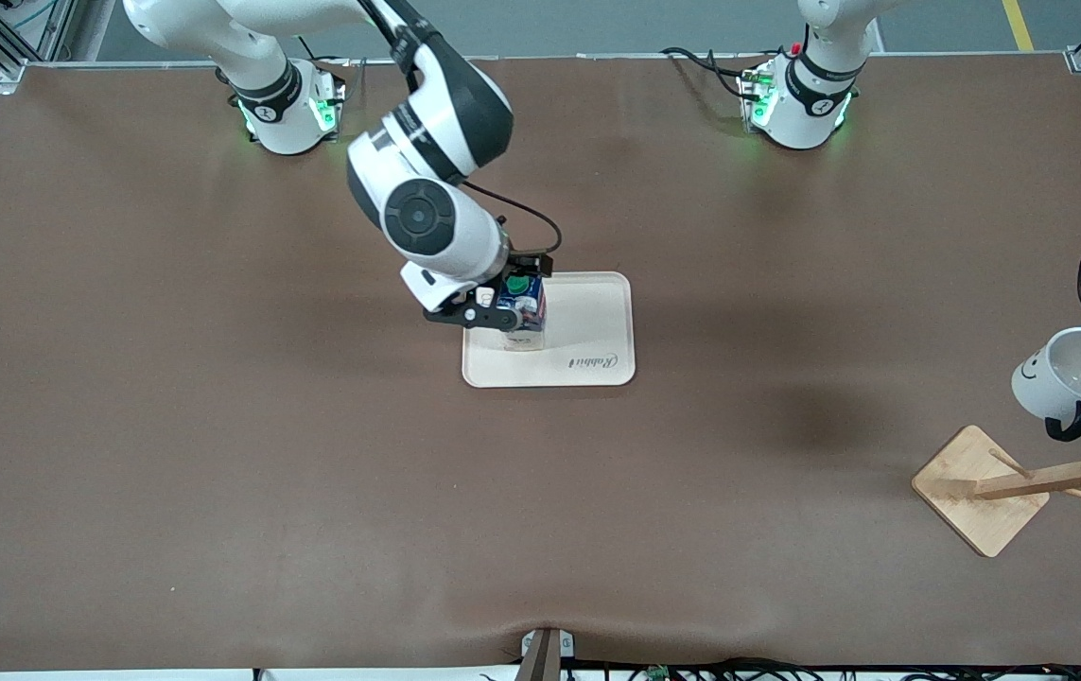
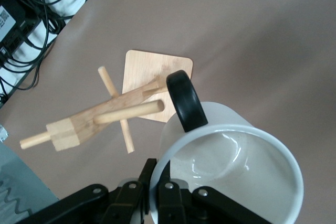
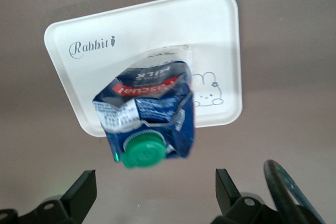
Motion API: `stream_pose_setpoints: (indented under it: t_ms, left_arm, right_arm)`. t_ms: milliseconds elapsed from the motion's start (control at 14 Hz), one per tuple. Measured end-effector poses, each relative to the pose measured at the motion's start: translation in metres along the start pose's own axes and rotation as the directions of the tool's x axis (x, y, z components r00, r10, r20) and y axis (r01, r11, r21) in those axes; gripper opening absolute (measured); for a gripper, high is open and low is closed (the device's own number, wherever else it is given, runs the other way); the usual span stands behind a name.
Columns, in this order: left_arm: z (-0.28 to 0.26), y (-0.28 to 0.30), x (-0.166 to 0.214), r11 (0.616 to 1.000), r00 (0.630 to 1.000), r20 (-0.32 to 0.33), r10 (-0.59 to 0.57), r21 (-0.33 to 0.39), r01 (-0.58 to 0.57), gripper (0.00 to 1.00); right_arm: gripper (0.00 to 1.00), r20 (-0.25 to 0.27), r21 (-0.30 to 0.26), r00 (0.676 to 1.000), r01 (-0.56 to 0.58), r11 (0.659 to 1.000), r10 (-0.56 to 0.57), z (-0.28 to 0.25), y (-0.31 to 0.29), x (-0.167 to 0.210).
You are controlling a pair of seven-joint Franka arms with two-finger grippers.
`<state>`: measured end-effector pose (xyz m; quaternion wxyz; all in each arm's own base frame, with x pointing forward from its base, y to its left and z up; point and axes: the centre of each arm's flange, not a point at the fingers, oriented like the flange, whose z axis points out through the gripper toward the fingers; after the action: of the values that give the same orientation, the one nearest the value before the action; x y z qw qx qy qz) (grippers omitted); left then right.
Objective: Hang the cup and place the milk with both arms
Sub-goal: 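Bring the mug to the stand peg while the right gripper grasps the milk, then hang the mug handle on the peg while the right gripper lifts the milk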
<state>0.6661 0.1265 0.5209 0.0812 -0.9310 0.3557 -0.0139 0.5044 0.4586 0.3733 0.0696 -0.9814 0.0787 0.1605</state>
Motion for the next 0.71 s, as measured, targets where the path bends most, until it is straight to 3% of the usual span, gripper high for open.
stream_pose_setpoints:
  t_ms: [214,357,500,714]
  left_arm:
    - [0.003,-0.011,-0.008,1.000,1.000,-0.009,-0.018,0.007,0.018,0.06]
    - [0.003,-0.015,-0.006,1.000,1.000,-0.019,-0.019,0.010,0.019,0.06]
    - [0.007,-0.017,-0.005,1.000,1.000,-0.020,-0.020,0.006,0.020,0.06]
    - [0.019,-0.026,-0.010,0.999,0.999,-0.024,-0.034,0.003,0.034,0.06]
  right_arm:
    - [1.00,-0.004,-0.010,1.000,0.001,1.000,-0.001,0.007,-0.003,0.001]
    - [1.00,-0.041,-0.033,0.999,0.012,0.999,-0.013,0.005,-0.001,0.004]
    - [1.00,-0.099,-0.018,0.995,0.016,1.000,-0.017,0.002,-0.003,0.011]
    - [1.00,-0.126,-0.012,0.992,0.027,1.000,-0.028,0.021,-0.012,0.014]
